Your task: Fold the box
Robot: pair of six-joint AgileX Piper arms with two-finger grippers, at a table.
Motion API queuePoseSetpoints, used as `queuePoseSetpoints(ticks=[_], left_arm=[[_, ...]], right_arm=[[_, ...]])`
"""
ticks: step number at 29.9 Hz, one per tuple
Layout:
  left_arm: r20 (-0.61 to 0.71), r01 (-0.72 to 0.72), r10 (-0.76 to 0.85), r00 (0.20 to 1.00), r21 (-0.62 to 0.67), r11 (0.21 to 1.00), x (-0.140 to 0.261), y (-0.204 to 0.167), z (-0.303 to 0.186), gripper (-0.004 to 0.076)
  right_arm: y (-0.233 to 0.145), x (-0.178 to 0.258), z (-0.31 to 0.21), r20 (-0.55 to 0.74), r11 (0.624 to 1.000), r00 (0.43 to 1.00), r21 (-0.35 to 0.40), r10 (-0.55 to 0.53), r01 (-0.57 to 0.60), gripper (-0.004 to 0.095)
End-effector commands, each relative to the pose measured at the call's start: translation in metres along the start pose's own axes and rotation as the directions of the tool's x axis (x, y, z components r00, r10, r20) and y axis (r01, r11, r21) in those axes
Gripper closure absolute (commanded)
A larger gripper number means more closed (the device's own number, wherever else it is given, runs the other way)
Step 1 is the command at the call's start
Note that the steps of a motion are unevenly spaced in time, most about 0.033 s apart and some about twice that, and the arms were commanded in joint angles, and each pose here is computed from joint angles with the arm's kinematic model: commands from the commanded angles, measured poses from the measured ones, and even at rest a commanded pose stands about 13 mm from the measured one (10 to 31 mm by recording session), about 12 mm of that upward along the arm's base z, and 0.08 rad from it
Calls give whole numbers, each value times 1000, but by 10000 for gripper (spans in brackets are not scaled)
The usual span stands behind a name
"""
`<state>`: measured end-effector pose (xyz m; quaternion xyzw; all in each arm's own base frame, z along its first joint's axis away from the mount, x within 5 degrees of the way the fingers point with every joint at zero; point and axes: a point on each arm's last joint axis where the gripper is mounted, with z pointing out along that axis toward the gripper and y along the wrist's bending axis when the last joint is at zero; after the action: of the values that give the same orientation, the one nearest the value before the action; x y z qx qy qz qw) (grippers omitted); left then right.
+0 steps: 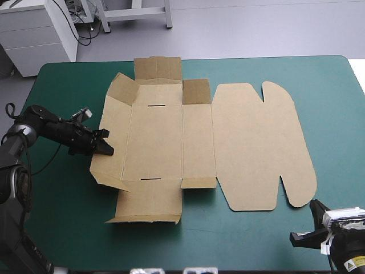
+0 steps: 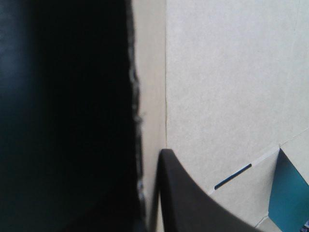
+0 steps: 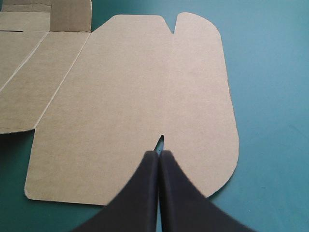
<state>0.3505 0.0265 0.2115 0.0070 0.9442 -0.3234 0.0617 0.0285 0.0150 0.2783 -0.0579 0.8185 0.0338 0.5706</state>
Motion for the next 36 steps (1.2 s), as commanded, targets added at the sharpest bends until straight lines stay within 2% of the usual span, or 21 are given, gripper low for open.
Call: queuePoseSetpoints(ticks=[1,6,11,15,18,20,23,26,27,29,36], left_arm=[[3,-34,34,999,31,999,2,-19,-18,725],[-30,-71,70,997,-54,996,7,-17,-24,731],[23,-78,80,997,-68,995,0,-30,-37,731],[47,-202,212,976,-155,967,-6,-57,-55,731],[34,-325,346,938,-264,908,-15,-83,-66,731],[20,-409,441,897,-339,847,-21,-103,-72,731],[-30,-542,592,805,-444,714,-28,-139,-78,731],[-131,-668,722,680,-517,535,-27,-170,-77,731],[-179,-706,760,625,-544,453,-26,-183,-76,731],[-257,-747,796,547,-579,326,-23,-202,-73,731],[-421,-799,834,356,-600,38,-9,-249,-52,731]], right_arm=[[-1,-15,-4,83,1000,997,18,-2,0,927],[-2,-15,-4,85,1000,996,19,-2,0,927],[-1,-18,-4,122,1000,992,6,21,-22,927],[4,-19,-4,126,996,989,-54,78,-72,927],[6,-18,-4,114,997,993,-69,43,-35,927],[6,-17,-4,108,998,994,-68,18,-11,927],[7,-16,-4,99,996,994,-67,-45,52,927],[7,-16,-4,100,996,993,-66,-54,61,927],[7,-16,-4,100,996,993,-66,-54,61,927],[7,-16,-4,100,996,993,-66,-54,61,927],[6,-16,-4,97,996,993,-61,-63,69,927]])
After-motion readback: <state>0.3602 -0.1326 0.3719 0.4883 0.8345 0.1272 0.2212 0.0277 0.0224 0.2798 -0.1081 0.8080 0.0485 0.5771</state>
